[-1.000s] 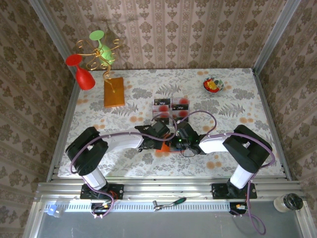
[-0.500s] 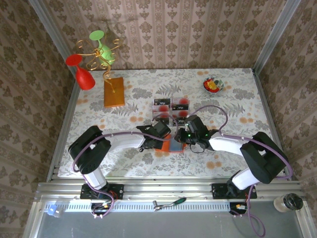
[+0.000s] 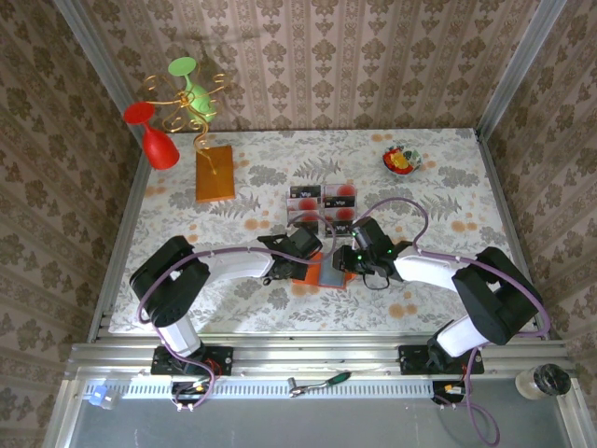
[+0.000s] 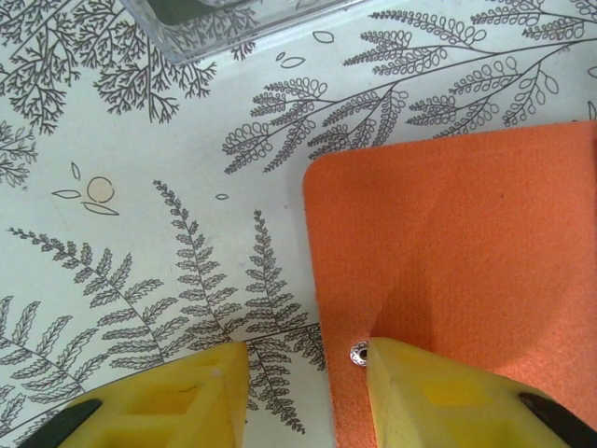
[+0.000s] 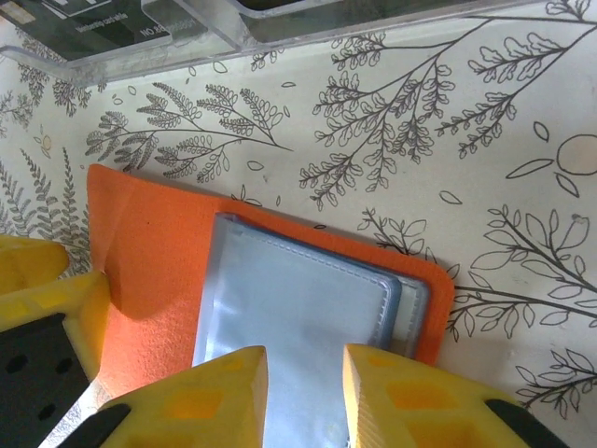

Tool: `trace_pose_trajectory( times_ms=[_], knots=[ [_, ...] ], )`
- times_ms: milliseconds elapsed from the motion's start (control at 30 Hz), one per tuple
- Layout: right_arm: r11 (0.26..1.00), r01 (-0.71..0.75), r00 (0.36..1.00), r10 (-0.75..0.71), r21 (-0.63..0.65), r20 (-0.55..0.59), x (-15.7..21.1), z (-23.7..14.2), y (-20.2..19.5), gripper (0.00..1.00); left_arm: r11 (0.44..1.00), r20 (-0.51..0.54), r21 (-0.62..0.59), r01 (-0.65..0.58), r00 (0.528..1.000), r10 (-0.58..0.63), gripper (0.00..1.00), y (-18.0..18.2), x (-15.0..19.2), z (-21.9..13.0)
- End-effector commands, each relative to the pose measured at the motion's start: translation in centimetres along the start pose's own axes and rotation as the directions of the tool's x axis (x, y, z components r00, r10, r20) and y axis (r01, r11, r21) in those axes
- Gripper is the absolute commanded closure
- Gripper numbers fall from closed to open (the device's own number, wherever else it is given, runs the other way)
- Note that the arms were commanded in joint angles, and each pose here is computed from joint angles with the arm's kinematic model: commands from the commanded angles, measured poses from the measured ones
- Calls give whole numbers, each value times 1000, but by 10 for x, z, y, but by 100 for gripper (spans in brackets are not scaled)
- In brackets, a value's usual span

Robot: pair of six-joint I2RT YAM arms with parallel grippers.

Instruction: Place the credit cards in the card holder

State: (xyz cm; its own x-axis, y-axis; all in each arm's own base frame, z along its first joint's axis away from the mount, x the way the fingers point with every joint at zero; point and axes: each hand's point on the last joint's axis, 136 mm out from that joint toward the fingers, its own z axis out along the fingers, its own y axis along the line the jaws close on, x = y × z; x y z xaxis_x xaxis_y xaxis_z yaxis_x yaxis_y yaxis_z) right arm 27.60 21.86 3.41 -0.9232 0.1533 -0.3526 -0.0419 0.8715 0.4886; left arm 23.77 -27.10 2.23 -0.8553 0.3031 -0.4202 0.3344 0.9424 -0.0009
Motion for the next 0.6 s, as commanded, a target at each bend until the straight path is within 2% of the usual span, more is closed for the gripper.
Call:
trace_pose_trajectory(
  times_ms=[0, 233, 567],
  knots=[
    [998, 39, 999, -38, 56, -16, -1, 1, -8, 70, 999, -34, -2, -34, 999, 34, 60, -2, 4, -1],
    [998, 36, 998, -34, 44, -45, 4, 10, -8, 71, 999, -2, 20, -36, 999, 36, 58, -9, -9, -18],
    [999, 28, 998, -27, 21, -51, 4, 12, -4, 74, 992, -18, -58, -115, 993, 114, 57, -12, -16, -19]
  ],
)
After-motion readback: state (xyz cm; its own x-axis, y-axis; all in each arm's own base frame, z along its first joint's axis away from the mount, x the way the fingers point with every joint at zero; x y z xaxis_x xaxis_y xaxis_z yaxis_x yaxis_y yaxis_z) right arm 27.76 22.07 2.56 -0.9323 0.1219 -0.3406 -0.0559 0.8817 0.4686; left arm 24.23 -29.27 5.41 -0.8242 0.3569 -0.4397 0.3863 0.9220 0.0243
